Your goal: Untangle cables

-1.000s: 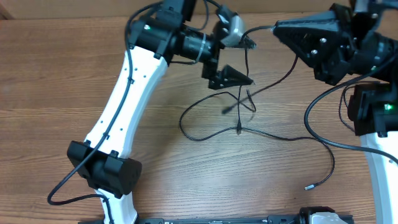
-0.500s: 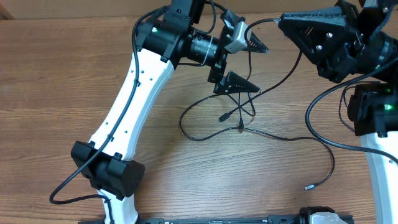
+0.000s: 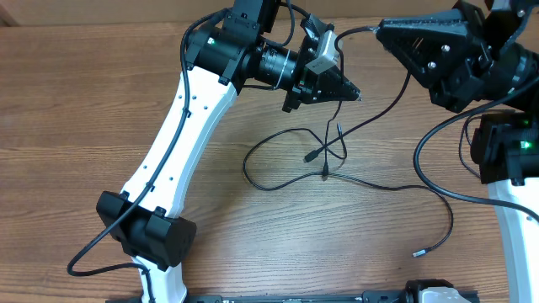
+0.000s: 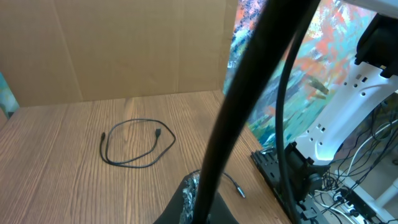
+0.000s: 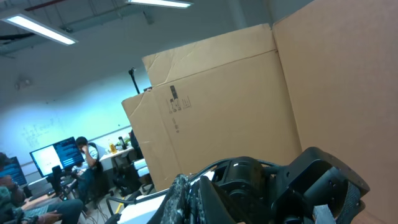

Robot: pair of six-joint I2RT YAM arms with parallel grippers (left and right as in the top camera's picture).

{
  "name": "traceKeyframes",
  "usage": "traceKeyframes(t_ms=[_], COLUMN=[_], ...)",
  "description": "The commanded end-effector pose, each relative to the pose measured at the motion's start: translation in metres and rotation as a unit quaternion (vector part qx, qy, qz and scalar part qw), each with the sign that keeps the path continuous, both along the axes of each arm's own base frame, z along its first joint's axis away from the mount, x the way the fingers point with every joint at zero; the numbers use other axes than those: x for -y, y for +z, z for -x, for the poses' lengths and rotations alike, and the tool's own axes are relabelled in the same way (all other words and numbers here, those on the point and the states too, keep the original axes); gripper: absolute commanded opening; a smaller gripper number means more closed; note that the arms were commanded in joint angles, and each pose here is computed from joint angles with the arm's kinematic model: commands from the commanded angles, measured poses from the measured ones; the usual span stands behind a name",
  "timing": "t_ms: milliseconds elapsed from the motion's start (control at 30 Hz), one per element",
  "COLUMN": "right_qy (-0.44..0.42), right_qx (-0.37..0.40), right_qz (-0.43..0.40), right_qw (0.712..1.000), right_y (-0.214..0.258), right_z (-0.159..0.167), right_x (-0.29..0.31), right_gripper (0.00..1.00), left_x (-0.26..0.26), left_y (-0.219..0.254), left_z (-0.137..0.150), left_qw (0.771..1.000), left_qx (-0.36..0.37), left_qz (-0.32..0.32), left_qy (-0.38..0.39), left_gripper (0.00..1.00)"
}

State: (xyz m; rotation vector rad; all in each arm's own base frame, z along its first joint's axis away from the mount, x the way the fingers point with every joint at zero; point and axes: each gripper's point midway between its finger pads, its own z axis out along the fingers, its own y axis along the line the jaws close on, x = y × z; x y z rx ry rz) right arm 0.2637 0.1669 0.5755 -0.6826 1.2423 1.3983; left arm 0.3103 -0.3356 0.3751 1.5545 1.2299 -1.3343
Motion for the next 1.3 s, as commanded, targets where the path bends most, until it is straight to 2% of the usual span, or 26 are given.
traceKeyframes(t_ms=[0,100,167,267,367,567,600,833,967,1267], right_qy=[0.002,0.009,0.012,0.014,0.010,-0.002,-0.005,-0.005,0.014,0.101], right_qx=[0.011,0.004,-0.015,-0.027,-0.072,-0.128,-0.144,-0.227,-0.261,-0.140], right_qz=[0.003,0.015,0.019,0.034,0.048,0.079,0.090,0.119,0.125,0.141], right_qw=[1.000,1.000,1.000,0.999,0.996,0.989,0.985,0.966,0.957,0.975], right_y=[0.007,0.001,-0.004,-0.015,-0.035,-0.077,-0.093,-0.153,-0.177,-0.181], right_z=[0.010,0.010,0.006,0.000,-0.015,-0.041,-0.049,-0.079,-0.091,-0.073], right_x=[0.001,-0.001,-0.001,-0.003,-0.003,-0.004,-0.004,-0.005,-0.006,-0.013], right_gripper=[0.04,0.06,0.15,0.16,0.16,0.18,0.28,0.62,0.70,0.75], left_x=[-0.007,-0.014,-0.021,-0.034,-0.055,-0.090,-0.101,-0.118,-0.119,-0.124], left_y=[-0.001,-0.001,-0.001,-0.001,0.000,0.014,0.024,0.061,0.090,0.157], left_z=[-0.006,-0.014,-0.020,-0.032,-0.049,-0.065,-0.066,-0.064,-0.046,-0.001], left_qw=[1.000,1.000,0.999,0.996,0.989,0.983,0.982,0.969,0.970,0.968], left_qx=[0.004,-0.010,-0.033,-0.076,-0.117,-0.120,-0.116,-0.104,-0.054,0.080], left_qz=[0.013,0.008,0.002,-0.008,-0.014,-0.003,0.001,-0.012,-0.001,0.055], left_qy=[-0.002,0.013,0.027,0.055,0.091,0.136,0.150,0.225,0.239,0.231], left_gripper=[0.04,0.04,0.04,0.04,0.04,0.04,0.04,0.04,0.04,0.04])
